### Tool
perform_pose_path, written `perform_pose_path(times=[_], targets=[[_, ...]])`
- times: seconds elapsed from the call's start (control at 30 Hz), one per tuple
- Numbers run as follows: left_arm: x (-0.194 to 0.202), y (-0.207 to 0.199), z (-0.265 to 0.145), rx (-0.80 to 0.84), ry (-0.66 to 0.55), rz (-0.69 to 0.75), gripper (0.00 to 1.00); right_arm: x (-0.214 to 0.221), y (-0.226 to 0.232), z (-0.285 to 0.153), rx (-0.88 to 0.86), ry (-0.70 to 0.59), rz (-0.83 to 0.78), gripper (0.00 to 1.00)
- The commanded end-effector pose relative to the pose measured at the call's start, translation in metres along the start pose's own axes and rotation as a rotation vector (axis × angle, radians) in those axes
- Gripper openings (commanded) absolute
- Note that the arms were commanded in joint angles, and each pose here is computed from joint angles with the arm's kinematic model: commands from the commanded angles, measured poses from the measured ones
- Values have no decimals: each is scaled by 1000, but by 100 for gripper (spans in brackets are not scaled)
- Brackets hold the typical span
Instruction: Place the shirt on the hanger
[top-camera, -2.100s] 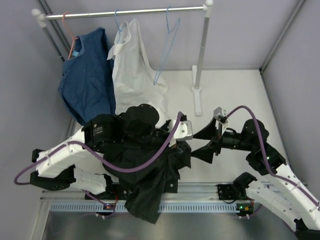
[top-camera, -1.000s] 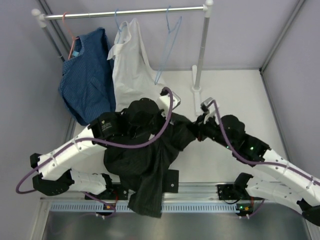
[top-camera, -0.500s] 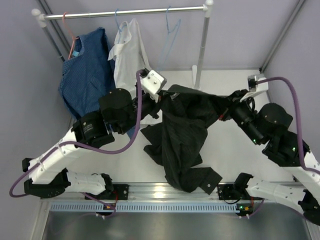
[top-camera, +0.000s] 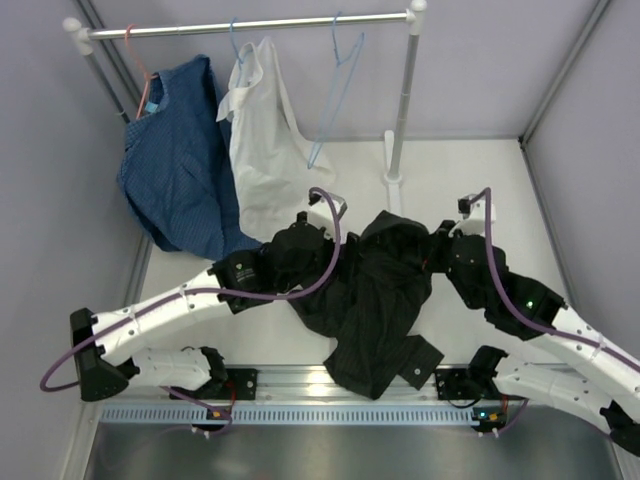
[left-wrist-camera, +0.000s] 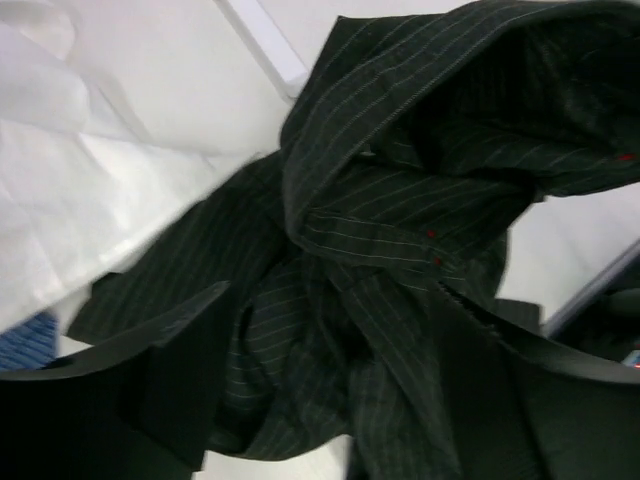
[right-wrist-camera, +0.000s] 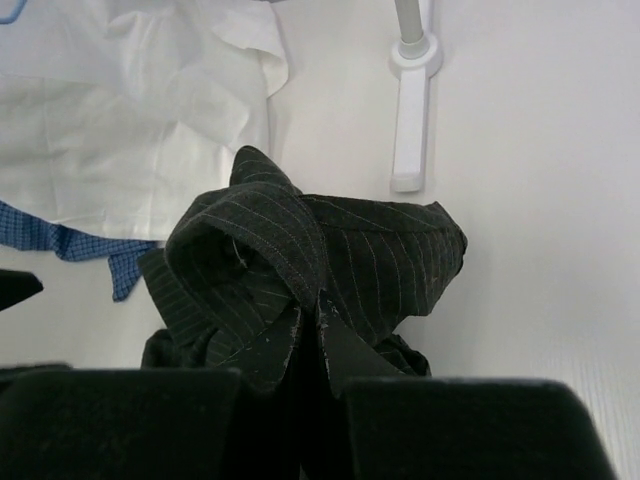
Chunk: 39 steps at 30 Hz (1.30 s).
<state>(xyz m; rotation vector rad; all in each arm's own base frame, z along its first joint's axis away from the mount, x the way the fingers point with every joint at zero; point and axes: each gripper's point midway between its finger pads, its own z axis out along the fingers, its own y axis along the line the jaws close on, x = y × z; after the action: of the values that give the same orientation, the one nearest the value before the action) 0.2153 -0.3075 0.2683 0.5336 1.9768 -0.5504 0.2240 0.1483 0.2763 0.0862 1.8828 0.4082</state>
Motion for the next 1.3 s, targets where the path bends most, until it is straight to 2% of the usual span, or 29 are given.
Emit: perform_pose_path(times=[0.0,0.1,0.13,0.17,0.23,0.27,0.37,0.43,0.57,0.7,0.73,1.03,1.17,1.27], targets=[[-19,-26,-15,127,-91,-324,86,-6,7,13,23,-40,40,0],[7,-29,-9,145,-88,-490,90,-3,13,22,24,-38,36,0],[28,-22,-4,121,-74,-524,89,-2,17,23,12,-34,42,0],[26,-22,-3,126,-101,-607,87,-2,20,25,1,-36,47,0],[36,-19,3,127,-122,-669,84,-1,24,26,-14,-35,57,0],[37,-23,7,179,-164,-716,82,-2,27,26,-32,-40,70,0],[52,-29,20,224,-170,-747,73,-4,32,24,-65,-49,84,0],[42,-29,24,236,-232,-776,72,-4,36,22,-92,-46,86,0],[40,-24,38,207,-284,-799,64,-4,38,19,-124,-49,95,0],[38,-24,54,174,-294,-806,59,-2,38,16,-143,-50,102,0],[49,-22,62,139,-264,-813,57,-1,39,15,-149,-49,105,0],[78,-13,80,39,-196,-851,53,-18,41,6,-178,-89,113,0],[77,-15,84,53,-211,-831,52,-17,49,4,-215,-74,123,0],[60,-22,86,100,-265,-818,50,-15,55,2,-249,-65,140,0]])
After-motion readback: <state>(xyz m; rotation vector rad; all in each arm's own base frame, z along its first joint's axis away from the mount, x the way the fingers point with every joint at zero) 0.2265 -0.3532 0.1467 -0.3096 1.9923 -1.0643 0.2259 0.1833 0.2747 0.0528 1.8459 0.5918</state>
